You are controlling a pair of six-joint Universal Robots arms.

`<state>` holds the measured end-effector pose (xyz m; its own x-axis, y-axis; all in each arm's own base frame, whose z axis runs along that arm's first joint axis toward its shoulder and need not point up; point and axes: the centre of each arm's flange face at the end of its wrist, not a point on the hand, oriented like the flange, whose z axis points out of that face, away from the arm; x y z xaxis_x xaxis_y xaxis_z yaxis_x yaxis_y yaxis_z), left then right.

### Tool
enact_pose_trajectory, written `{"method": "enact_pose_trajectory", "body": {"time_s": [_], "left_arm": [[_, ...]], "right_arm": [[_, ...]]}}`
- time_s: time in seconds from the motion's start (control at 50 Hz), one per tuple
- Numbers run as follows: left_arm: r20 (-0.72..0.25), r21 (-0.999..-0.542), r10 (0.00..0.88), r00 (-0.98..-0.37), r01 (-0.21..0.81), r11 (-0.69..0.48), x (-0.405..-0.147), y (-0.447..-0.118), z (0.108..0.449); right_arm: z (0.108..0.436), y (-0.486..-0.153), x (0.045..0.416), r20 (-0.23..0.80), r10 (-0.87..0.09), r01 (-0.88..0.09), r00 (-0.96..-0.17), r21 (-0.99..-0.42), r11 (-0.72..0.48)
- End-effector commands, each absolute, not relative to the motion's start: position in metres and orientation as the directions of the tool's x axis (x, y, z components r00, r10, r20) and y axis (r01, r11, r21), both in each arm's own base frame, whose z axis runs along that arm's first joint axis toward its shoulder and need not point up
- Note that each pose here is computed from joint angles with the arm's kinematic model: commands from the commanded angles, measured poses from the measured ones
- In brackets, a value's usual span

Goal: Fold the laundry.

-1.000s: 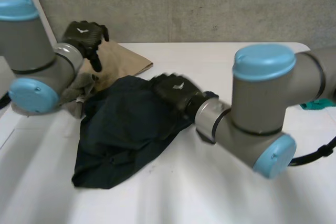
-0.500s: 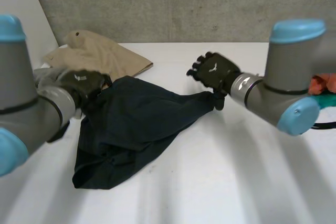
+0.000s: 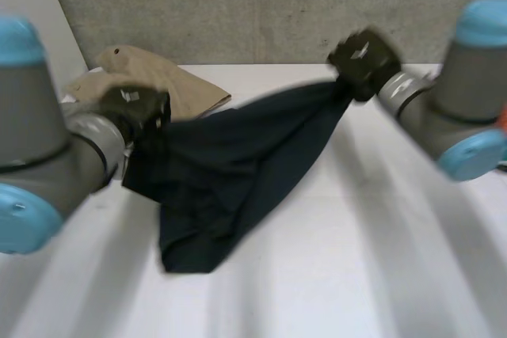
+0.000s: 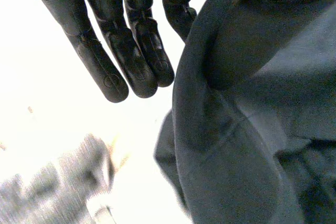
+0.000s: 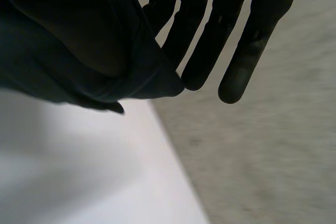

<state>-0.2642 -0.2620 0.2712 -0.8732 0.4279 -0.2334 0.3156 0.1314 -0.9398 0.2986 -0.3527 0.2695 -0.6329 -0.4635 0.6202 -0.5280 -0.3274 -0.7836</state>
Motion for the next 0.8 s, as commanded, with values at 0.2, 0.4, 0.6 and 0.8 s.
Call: {"method": "enact_pose_trajectory", "body": {"time_s": [0.2,0.4,0.6,0.8], "left_arm": [[-0.157,-0.98,0.509,-0.846,0.196,0.024,-0.283,-0.261,0.34],[-0.188,-0.936,0.407,-0.894,0.288,0.202,-0.285,-0.351,0.242],[-0.177,-0.979,0.291,-0.94,0.199,0.049,-0.284,-0.421,0.241],[-0.153,-0.986,0.29,-0.945,0.129,-0.101,-0.289,-0.399,0.32]], "right_arm": [[0.353,-0.291,0.268,0.477,-0.53,-0.429,-0.701,-0.876,-0.221],[0.294,-0.309,0.316,0.38,-0.603,-0.365,-0.701,-0.918,-0.154],[0.241,-0.36,0.374,0.332,-0.402,-0.175,-0.853,-0.908,-0.381],[0.247,-0.379,0.338,0.31,-0.414,-0.194,-0.856,-0.934,-0.299]]}}
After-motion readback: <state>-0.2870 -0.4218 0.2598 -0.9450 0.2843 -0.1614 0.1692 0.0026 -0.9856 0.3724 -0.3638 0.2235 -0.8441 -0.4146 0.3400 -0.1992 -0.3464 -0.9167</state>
